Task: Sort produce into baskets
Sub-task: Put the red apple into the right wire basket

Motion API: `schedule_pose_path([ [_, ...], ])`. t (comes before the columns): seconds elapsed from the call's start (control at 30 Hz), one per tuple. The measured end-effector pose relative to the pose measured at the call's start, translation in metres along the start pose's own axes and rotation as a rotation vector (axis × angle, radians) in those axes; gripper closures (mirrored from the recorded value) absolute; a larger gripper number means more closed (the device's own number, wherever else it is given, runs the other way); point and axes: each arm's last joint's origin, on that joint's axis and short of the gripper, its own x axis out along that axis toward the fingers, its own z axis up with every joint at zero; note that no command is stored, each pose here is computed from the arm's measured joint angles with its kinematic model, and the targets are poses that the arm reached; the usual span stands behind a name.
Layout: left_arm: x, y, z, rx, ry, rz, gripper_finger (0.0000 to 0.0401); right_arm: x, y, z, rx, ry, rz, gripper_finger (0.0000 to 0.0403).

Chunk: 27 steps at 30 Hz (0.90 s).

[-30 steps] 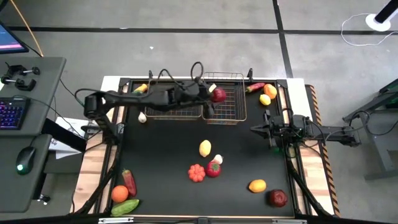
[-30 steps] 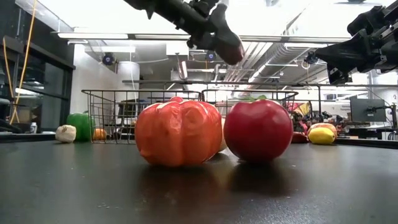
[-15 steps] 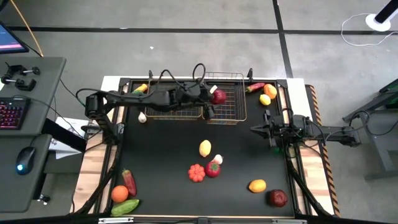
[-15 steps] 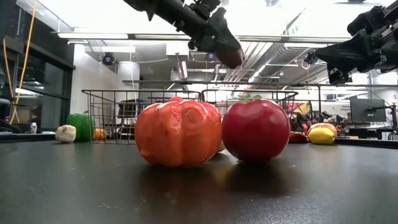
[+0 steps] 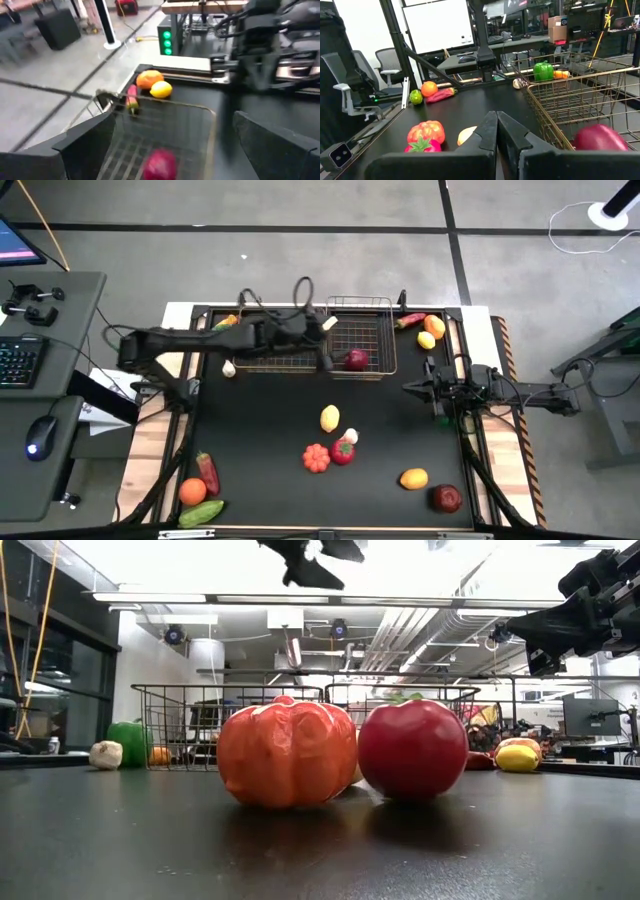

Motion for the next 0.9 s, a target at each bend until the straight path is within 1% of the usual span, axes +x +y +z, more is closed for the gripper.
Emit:
schedule_pose_path([
  [0.17, -0.065, 0.006, 0.015, -0.076, 0.039, -0.068, 0.0006, 0.0, -0.001, 0.0, 0.0, -0.001, -0.007, 0.0403],
  [0.3, -0.116, 0.014, 0.023, -0.178, 0.031, -0.091, 0.0006, 0.0, -0.001, 0.0, -0.002, -0.002, -0.013, 0.0403],
  [0.33, -0.126, 0.015, 0.023, -0.214, 0.032, -0.094, 0.0006, 0.0, -0.002, 0.001, -0.01, -0.01, -0.039, 0.0403],
  [0.4, -0.145, 0.018, 0.023, -0.277, 0.037, -0.106, 0.0006, 0.0, -0.004, 0.004, -0.013, -0.051, -0.132, 0.0403],
  [0.43, -0.152, 0.018, 0.021, -0.305, 0.053, -0.122, 0.0006, -0.001, -0.005, 0.007, 0.023, -0.093, -0.164, 0.0403],
  [0.47, -0.158, 0.017, 0.019, -0.335, 0.066, -0.15, 0.0006, -0.001, -0.005, 0.012, 0.102, -0.152, -0.18, 0.0403],
  [0.53, -0.166, 0.013, 0.011, -0.389, 0.12, -0.238, 0.0006, -0.004, -0.005, 0.023, 0.309, -0.3, -0.189, 0.0403],
  [0.6, -0.17, 0.007, -0.001, -0.415, 0.183, -0.323, 0.0006, -0.007, -0.005, 0.033, 0.529, -0.453, -0.177, 0.0403],
  [0.63, -0.171, 0.003, -0.008, -0.427, 0.213, -0.347, 0.0006, -0.009, -0.005, 0.037, 0.606, -0.518, -0.177, 0.0403],
  [0.67, -0.171, -0.001, -0.015, -0.437, 0.236, -0.359, 0.0006, -0.01, -0.006, 0.041, 0.645, -0.571, -0.182, 0.0403],
  [0.77, -0.17, -0.01, -0.035, -0.455, 0.259, -0.364, 0.0006, -0.012, -0.005, 0.049, 0.688, -0.673, -0.175, 0.0403],
  [0.83, -0.167, -0.014, -0.045, -0.474, 0.215, -0.349, 0.0006, -0.009, -0.005, 0.054, 0.694, -0.679, -0.17, 0.0403],
  [0.9, -0.163, -0.015, -0.053, -0.501, 0.149, -0.337, 0.0006, -0.003, -0.003, 0.065, 0.699, -0.667, -0.168, 0.0403],
])
